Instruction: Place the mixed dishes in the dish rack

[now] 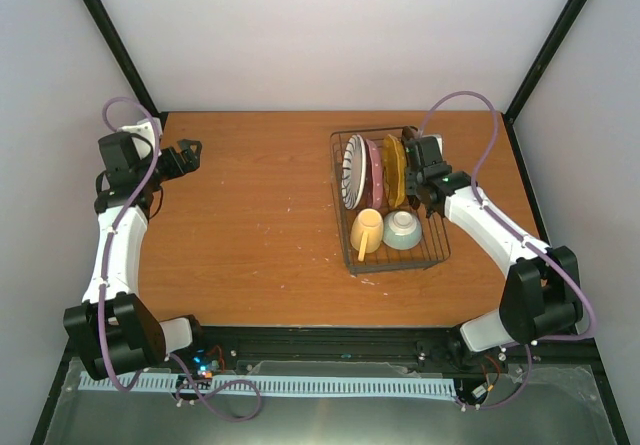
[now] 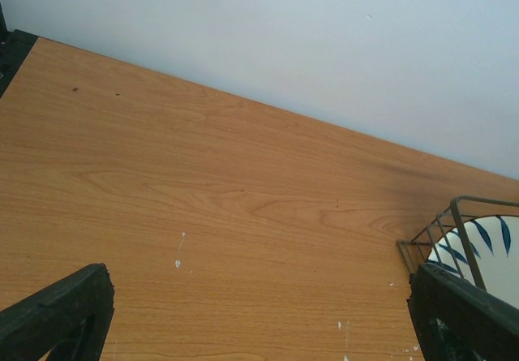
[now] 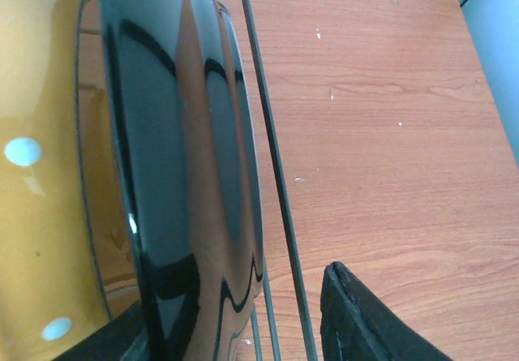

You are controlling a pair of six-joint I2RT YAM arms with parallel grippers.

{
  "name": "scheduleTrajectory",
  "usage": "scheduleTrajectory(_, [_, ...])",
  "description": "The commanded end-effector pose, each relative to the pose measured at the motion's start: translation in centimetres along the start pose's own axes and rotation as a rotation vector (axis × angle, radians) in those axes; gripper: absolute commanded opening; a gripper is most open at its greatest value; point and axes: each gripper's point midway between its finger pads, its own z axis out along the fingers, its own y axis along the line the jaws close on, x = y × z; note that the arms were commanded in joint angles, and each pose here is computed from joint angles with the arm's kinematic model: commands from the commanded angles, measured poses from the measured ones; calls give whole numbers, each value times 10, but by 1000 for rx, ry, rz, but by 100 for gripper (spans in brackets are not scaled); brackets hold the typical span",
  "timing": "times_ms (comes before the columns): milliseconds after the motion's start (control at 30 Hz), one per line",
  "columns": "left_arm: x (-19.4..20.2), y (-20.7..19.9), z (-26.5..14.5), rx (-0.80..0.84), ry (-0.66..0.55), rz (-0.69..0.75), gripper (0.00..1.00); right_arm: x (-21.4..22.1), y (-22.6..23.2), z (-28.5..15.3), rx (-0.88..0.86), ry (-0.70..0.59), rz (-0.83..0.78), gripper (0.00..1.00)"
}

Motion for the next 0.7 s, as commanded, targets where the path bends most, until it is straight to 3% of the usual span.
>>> scheduleTrajectory(0, [-8,-5,-7,9,-27,19,100,-12,-10,-11,43,-35,26,42])
scheduleTrajectory(267, [-7,-5,-8,9,-32,6,100,-43,-32,-46,88,-139,102,52])
scheduleTrajectory(367, [-7,-5,-8,11,-31,-3,100,-60,-37,-68,58,-205,141,69])
scheduleTrajectory(667, [-1,-15,-6,76,-16,-41,100,-93,-49,-138,-79,-386,234,85])
